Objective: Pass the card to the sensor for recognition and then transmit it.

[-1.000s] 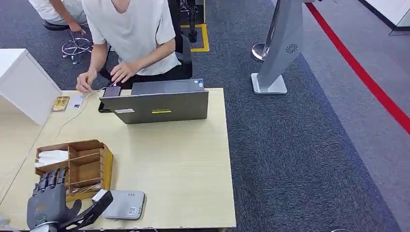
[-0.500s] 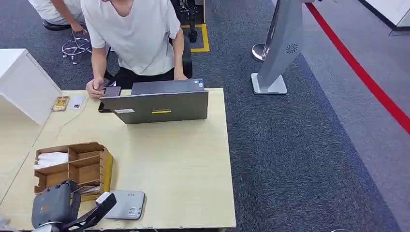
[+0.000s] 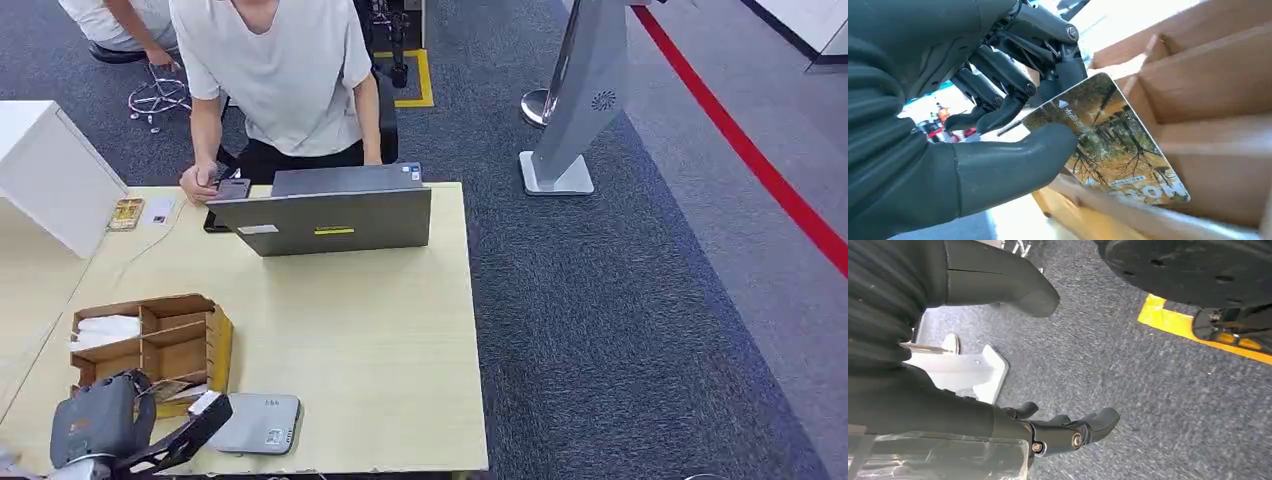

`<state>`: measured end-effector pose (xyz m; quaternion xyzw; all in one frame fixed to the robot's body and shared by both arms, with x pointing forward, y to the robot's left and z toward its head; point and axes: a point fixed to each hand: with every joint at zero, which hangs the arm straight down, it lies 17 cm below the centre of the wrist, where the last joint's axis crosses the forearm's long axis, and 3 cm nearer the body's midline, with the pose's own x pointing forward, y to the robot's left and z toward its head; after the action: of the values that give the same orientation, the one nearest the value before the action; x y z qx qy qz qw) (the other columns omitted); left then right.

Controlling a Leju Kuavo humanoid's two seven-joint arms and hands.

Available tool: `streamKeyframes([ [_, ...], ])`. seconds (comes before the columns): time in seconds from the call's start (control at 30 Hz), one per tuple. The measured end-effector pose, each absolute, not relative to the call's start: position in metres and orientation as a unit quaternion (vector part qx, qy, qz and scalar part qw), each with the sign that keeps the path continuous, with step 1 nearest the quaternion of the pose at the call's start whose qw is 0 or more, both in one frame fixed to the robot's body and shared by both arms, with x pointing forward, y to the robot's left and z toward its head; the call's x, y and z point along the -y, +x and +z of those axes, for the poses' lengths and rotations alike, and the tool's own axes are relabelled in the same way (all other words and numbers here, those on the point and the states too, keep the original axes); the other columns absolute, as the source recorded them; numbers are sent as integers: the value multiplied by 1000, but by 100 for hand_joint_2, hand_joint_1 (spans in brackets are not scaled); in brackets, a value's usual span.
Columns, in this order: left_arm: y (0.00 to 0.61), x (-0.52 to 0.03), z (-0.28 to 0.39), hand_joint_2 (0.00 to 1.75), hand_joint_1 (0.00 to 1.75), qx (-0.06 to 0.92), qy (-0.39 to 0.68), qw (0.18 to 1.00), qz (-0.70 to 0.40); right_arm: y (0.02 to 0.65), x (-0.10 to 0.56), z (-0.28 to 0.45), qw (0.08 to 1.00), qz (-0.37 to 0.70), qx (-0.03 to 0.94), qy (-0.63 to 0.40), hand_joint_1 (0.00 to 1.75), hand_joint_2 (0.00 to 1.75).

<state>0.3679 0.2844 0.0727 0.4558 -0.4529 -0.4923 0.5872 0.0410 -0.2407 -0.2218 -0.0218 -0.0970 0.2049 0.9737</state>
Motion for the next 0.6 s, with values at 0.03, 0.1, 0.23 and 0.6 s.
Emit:
streamKeyframes([
  [0.03, 369, -282, 80, 175, 175, 454, 455, 583, -497, 40, 241, -222, 974, 205, 95, -20, 0, 175],
  [0.1, 371, -273, 101, 175, 175, 467, 455, 568, -502, 38, 244, -222, 975, 202, 91, -22, 0, 175],
  [0.23, 374, -261, 134, 175, 175, 494, 463, 540, -499, 36, 248, -222, 976, 197, 86, -26, 0, 175],
  [0.6, 415, -248, 276, 175, 175, 551, 527, 444, -470, 31, 251, -220, 979, 188, 73, -23, 0, 175],
])
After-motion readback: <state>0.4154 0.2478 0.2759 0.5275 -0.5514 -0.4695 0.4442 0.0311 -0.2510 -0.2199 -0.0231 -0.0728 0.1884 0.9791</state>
